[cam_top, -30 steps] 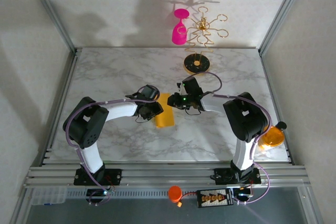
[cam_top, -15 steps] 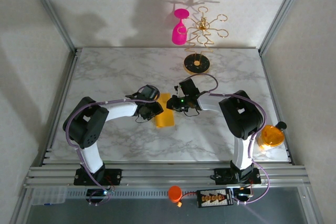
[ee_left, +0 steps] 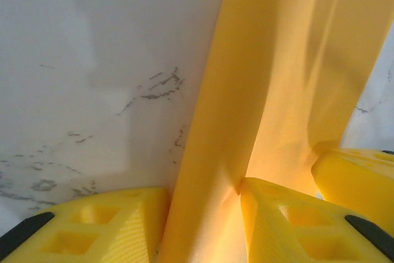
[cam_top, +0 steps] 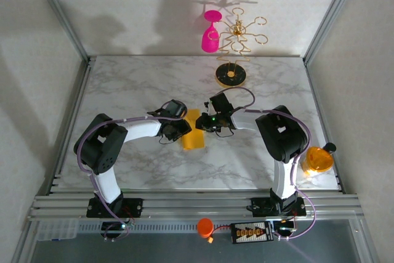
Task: Fold a paper plane with a square sheet of paper (pick it up from the middle)
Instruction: Hold the square sheet of paper at the center of the table.
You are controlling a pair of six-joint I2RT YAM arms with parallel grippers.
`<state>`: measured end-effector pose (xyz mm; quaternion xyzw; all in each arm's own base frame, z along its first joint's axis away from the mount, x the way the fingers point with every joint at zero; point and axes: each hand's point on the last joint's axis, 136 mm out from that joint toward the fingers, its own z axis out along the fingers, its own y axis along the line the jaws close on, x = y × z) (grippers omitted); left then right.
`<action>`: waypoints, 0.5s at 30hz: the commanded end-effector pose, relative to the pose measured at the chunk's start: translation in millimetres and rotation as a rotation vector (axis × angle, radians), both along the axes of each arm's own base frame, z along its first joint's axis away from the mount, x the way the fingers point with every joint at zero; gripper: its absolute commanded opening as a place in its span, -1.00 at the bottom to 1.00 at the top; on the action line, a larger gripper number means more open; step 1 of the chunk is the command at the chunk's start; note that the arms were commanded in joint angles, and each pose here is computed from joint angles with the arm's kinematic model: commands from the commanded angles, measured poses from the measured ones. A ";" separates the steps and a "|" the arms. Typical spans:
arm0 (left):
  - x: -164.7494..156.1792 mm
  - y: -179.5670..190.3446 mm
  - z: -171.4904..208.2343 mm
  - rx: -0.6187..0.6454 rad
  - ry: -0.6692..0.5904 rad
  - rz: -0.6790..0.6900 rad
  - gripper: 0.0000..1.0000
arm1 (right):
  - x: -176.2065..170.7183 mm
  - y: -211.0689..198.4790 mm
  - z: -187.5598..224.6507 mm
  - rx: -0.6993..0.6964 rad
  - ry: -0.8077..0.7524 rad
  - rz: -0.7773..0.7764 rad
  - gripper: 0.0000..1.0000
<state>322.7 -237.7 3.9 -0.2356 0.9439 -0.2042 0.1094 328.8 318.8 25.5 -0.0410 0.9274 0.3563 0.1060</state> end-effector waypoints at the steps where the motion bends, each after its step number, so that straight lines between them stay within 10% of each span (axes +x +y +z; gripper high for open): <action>1: -80.1 32.6 -113.1 0.176 0.304 -0.022 -0.17 | -2.9 8.2 2.7 0.009 0.004 0.035 -0.66; 15: -80.4 33.2 -111.9 0.177 0.299 -0.023 -0.18 | -8.1 -5.6 -19.4 -0.078 0.042 0.015 -0.67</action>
